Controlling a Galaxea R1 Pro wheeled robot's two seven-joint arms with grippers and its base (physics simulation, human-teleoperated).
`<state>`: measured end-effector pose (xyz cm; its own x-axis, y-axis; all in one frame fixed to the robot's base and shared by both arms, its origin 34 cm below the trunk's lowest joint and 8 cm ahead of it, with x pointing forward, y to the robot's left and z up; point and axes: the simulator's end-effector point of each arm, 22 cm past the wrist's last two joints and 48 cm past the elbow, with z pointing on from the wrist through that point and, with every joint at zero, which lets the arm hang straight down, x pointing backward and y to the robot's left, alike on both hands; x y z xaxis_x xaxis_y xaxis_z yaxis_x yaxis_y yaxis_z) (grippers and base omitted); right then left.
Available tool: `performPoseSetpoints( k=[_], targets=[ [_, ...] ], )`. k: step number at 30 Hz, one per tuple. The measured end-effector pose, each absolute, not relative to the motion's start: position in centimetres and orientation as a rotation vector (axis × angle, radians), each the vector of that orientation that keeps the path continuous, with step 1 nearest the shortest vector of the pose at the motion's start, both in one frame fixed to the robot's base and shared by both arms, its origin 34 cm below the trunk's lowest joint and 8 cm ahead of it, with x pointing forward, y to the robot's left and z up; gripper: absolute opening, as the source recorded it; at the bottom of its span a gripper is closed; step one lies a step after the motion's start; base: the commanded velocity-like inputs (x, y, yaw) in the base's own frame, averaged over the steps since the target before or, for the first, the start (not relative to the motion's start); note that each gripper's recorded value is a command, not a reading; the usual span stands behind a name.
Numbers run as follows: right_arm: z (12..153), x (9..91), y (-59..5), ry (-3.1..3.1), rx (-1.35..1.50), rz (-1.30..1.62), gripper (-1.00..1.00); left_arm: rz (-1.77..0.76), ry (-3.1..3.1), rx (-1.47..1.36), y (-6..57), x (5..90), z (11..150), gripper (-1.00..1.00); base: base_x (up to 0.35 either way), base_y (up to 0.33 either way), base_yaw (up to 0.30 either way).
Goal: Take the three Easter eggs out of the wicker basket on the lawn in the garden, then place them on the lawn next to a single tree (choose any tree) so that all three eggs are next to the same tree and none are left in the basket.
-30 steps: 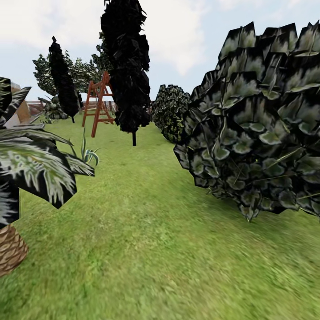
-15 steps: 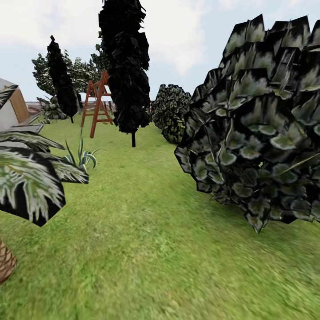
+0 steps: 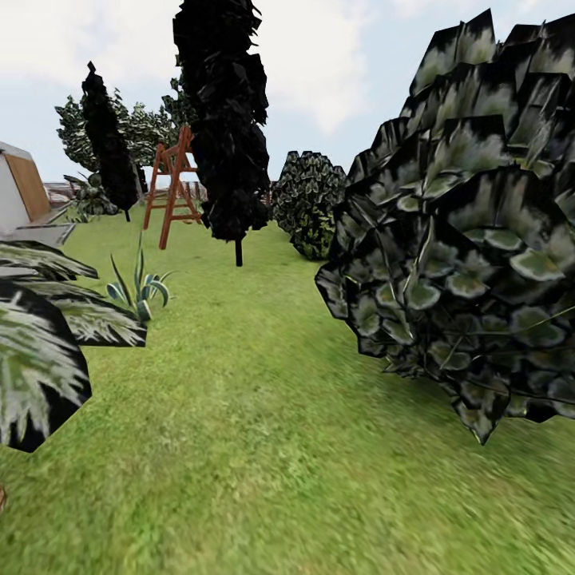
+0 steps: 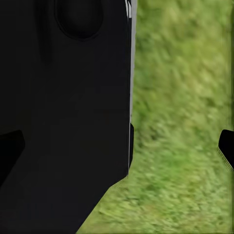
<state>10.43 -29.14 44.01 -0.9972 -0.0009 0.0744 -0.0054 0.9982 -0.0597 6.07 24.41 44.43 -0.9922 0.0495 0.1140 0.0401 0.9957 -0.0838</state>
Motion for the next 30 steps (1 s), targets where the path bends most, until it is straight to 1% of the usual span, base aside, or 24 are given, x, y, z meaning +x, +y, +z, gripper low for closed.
performPoseSetpoints(
  k=[30],
  targets=[
    [43.99,10.38,-28.53,-3.065,0.014,0.08,1.0,0.112,-3.027,-0.061,24.98,6.2,44.41,1.0,0.325,0.0,0.0]
  ],
)
